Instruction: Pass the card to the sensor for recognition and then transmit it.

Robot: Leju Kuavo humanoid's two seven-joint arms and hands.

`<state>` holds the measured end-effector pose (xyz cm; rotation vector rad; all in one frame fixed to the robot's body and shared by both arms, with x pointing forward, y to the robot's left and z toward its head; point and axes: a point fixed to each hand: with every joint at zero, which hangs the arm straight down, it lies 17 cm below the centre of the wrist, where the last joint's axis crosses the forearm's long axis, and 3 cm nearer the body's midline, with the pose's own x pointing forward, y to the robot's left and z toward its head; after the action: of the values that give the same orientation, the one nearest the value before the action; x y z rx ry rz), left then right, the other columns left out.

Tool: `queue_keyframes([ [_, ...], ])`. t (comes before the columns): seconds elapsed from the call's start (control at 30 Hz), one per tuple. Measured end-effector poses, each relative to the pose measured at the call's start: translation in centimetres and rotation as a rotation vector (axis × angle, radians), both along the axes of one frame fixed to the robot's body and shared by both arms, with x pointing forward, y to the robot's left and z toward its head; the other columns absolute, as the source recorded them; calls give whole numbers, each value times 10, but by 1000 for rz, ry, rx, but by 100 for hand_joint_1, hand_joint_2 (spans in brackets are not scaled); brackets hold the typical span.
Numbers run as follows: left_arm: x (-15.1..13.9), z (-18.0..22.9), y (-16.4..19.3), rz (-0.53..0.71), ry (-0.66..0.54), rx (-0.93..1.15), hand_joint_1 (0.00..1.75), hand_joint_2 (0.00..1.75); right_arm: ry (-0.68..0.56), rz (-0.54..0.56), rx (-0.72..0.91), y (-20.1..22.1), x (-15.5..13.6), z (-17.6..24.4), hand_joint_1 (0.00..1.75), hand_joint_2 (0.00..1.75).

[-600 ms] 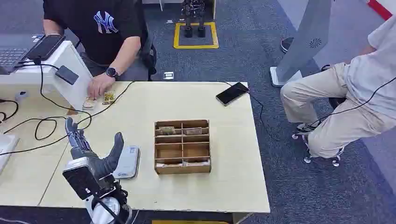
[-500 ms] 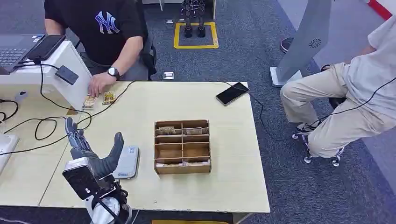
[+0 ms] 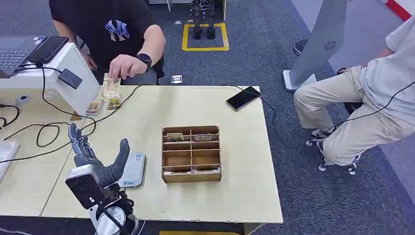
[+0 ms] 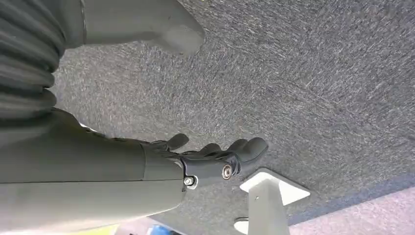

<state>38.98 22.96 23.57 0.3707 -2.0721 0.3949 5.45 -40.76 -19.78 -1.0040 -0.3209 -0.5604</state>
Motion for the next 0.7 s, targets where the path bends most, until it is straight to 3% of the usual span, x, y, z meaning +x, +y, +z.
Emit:
queue_keyframes([
  [0.5, 1, -1, -1, -5, 8, -10, 0, 175, -2, -10, 2, 0, -1, 0, 0, 175],
  [0.7, 14, 6, -7, 1, 7, 78, 0, 175, 8, 71, -11, 1, 10, 1, 0, 175],
])
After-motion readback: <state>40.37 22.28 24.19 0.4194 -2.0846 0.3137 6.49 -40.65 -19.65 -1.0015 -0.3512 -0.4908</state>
